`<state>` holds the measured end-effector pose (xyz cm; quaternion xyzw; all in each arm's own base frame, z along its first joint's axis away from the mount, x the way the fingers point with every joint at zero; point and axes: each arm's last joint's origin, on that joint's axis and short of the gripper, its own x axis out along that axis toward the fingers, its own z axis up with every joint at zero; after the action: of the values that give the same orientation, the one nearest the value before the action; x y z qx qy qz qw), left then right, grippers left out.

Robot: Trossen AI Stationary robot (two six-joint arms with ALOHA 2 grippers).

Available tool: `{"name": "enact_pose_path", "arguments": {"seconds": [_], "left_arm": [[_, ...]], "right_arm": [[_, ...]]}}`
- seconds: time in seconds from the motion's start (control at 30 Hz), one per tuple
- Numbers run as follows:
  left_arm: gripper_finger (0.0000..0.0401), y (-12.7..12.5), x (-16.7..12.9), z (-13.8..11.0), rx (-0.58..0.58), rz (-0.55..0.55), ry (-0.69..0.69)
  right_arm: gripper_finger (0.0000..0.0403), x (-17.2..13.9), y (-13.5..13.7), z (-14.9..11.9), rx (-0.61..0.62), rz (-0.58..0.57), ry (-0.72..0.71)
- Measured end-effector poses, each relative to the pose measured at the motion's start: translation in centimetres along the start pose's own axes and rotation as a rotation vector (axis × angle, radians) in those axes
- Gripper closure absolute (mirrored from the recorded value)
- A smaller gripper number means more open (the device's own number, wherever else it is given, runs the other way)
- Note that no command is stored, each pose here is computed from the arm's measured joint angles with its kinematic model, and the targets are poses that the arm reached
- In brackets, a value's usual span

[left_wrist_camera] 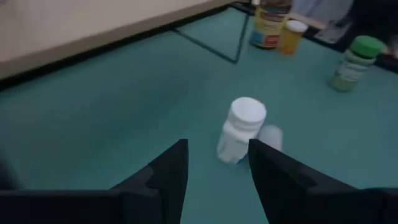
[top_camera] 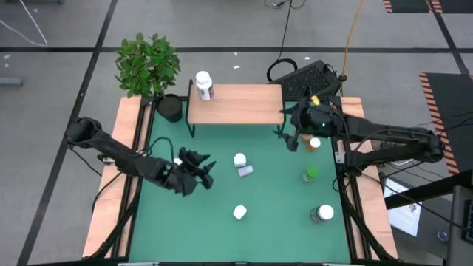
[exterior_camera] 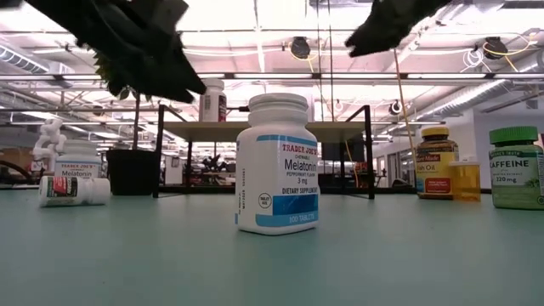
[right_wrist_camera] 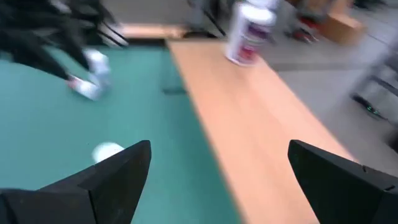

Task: Pick and place medicine bottles onto shelf by color
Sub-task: Put the yellow pill bottle on the shelf

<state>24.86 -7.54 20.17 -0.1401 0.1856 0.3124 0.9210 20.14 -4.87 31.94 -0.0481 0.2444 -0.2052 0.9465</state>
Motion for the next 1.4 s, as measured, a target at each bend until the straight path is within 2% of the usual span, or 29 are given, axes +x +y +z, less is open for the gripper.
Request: {"name": "enact_pose_path", "arguments": {"seconds": [0.17,0.3,0.47,0.57,0.77,0.83,1.17,1.27,1.4], "left_arm": [[0.0227,1.1,1.7,-0.3,-0.018,-0.141,-0.041],[0.0215,1.4,2.1,-0.2,-0.012,-0.182,-0.052],[0.0199,0.7,2.9,0.5,0.007,-0.276,-0.112],[0.0191,-0.1,3.5,0.9,0.059,-0.330,-0.117],[0.0179,-0.5,4.0,0.6,0.148,-0.311,-0.076],[0.0178,-0.3,4.0,0.2,0.170,-0.296,-0.045],[0.0177,0.0,4.1,-0.4,0.204,-0.271,0.010],[0.0178,0.0,4.0,-0.5,0.202,-0.270,0.018],[0.0178,0.0,4.1,-0.6,0.192,-0.266,0.028]], "right_arm": [[0.0028,-1.5,-1.2,-1.2,0.057,-0.164,0.220],[0.0028,-2.1,-2.1,-3.0,0.119,-0.232,0.387],[0.0028,-2.3,-3.5,-4.2,0.170,-0.308,0.516],[0.0028,-2.3,-4.8,-4.7,0.215,-0.357,0.565],[0.0028,-1.9,-6.7,-5.7,0.355,-0.242,0.631],[0.0028,-1.7,-7.1,-6.0,0.381,-0.237,0.664],[0.0028,0.2,-7.6,-9.0,0.405,-0.246,0.859],[0.0035,0.6,-7.4,-9.6,0.401,-0.245,0.854],[0.0066,1.0,-7.5,-9.8,0.400,-0.250,0.825]]}}
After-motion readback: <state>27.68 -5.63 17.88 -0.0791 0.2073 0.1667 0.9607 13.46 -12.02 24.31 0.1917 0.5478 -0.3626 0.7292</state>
